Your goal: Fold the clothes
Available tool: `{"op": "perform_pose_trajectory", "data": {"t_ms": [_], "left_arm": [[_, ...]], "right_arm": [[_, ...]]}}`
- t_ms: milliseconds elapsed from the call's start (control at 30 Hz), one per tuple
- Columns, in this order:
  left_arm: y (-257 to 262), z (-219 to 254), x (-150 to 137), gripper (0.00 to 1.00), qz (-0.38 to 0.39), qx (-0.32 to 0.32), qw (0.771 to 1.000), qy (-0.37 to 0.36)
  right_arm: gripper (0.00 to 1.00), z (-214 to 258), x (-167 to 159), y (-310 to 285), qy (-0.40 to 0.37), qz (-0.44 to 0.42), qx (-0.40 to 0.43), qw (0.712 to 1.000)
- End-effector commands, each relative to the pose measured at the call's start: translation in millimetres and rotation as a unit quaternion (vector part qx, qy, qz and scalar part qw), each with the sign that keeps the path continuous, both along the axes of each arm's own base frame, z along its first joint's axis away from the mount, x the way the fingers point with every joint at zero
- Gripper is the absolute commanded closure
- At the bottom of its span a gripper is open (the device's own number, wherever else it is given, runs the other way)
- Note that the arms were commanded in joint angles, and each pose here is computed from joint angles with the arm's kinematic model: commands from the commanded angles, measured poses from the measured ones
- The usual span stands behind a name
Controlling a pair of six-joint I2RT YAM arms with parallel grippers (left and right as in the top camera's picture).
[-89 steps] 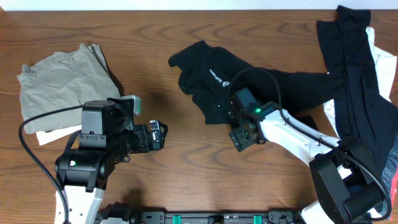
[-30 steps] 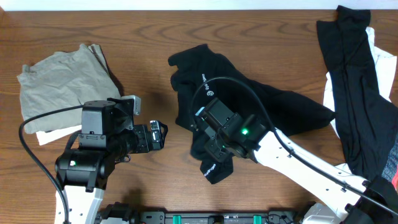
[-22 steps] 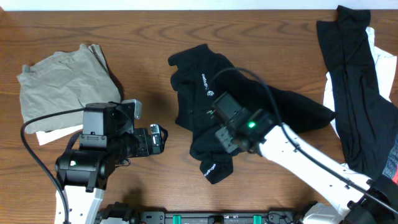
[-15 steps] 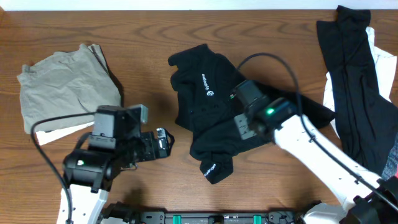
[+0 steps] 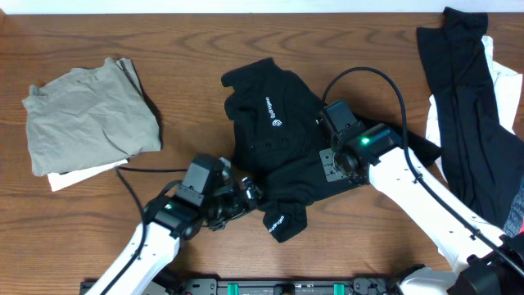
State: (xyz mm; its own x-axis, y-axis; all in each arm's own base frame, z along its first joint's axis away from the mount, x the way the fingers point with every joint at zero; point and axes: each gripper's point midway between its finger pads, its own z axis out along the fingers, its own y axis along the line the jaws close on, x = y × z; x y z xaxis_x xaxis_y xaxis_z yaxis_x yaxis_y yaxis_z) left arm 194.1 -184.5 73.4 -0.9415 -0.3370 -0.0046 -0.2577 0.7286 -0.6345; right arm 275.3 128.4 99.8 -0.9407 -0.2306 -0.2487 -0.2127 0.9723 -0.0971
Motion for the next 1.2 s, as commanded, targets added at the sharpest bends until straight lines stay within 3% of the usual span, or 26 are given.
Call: {"op": "perform_pose_trajectory", "data": {"t_ms": [0, 367, 600, 867, 1033, 1167], "left_arm": [[-10.1, -6.1, 2.5, 0.04, 0.017, -0.014, 0.999, 0.027], [-19.0, -50.4, -11.3, 0.07, 0.051, 0.014, 0.989, 0.136], [-27.0, -46.3, -2.5, 0.44, 0.053, -0.003, 0.991, 0.119], [-27.4, -45.8, -1.8, 0.65, 0.053, -0.004, 0.992, 0.117], [-25.0, -47.1, 0.7, 0.94, 0.05, 0.005, 0.993, 0.105], [-22.5, -44.2, 5.8, 0.94, 0.033, 0.016, 0.997, 0.071]], "right_arm": [[0.6, 3.2, -0.9, -4.2, -0.003, -0.014, 0.004, 1.0], [0.6, 2.5, -3.8, -6.2, 0.003, -0.014, 0.0, 1.0], [0.62, 2.4, -4.1, -6.3, 0.004, -0.014, -0.001, 1.0], [0.64, 2.2, -4.2, -6.3, 0.004, -0.014, -0.001, 1.0], [0.64, 2.2, -4.3, -6.4, 0.004, -0.014, -0.001, 1.0], [0.67, 1.9, -5.1, -7.9, 0.006, -0.027, 0.001, 1.0]]}}
